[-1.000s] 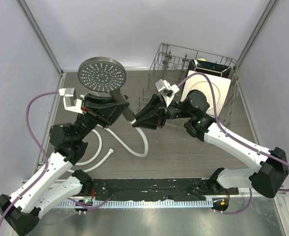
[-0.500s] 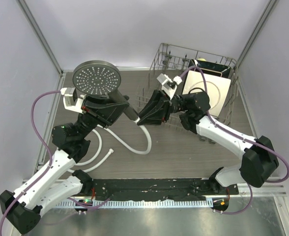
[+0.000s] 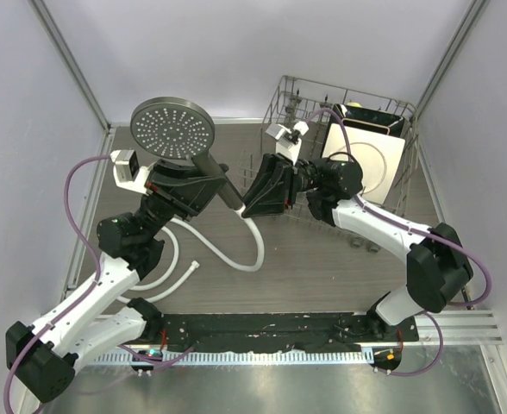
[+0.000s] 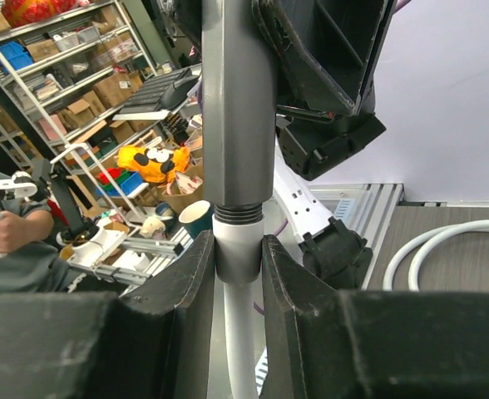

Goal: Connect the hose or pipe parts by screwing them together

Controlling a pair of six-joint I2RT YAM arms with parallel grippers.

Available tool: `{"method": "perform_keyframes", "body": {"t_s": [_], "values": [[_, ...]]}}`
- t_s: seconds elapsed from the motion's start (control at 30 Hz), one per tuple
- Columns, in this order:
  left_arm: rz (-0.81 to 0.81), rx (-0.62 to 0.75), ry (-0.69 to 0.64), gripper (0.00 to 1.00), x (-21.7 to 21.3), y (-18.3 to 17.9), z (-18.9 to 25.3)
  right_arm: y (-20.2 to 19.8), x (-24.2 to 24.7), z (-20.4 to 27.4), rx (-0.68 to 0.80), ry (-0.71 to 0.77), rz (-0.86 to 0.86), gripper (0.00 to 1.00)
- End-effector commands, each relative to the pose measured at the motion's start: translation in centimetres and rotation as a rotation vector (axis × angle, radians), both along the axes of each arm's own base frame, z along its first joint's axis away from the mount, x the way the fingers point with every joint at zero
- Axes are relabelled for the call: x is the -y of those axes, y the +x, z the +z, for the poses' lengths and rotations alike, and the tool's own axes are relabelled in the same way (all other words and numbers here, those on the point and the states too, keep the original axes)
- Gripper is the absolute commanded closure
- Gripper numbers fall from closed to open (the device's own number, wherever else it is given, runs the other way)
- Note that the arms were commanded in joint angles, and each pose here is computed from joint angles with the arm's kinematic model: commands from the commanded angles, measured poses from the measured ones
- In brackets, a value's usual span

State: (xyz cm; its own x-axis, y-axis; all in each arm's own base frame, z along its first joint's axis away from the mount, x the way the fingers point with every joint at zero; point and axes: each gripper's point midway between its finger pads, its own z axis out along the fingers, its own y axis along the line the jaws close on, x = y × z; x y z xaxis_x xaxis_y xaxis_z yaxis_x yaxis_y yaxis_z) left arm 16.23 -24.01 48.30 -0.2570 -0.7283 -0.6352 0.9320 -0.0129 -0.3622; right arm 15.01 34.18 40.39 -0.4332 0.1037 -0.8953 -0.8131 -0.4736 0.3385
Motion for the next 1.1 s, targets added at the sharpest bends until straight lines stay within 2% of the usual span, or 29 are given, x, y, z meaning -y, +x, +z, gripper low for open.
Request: {"method": "perform_keyframes", "body": {"t_s": [0.0,0.3,0.5,0.67,1.07], "values": [[-0.394,-0.084,0.247,1.0,3.5,-5.4,-6.1,2.4,3.2,11.3,0.02,0.501,-0.194,0.99],[-0.408,-0.056,0.224,1.0,3.3,-5.6,-5.9,2.3,3.8,12.4,-0.024,0.532,-0.144,0.99],[-0.421,-0.012,0.198,1.0,3.1,-6.1,-5.2,2.4,3.7,13.0,-0.116,0.507,-0.078,0.99],[-0.462,0.054,0.165,1.0,2.9,-6.9,-4.1,1.9,3.9,13.5,-0.118,0.499,-0.052,0.99],[-0.486,0.085,0.156,1.0,3.3,-6.7,-3.4,1.8,4.2,14.7,-0.237,0.47,0.044,0.99]]}}
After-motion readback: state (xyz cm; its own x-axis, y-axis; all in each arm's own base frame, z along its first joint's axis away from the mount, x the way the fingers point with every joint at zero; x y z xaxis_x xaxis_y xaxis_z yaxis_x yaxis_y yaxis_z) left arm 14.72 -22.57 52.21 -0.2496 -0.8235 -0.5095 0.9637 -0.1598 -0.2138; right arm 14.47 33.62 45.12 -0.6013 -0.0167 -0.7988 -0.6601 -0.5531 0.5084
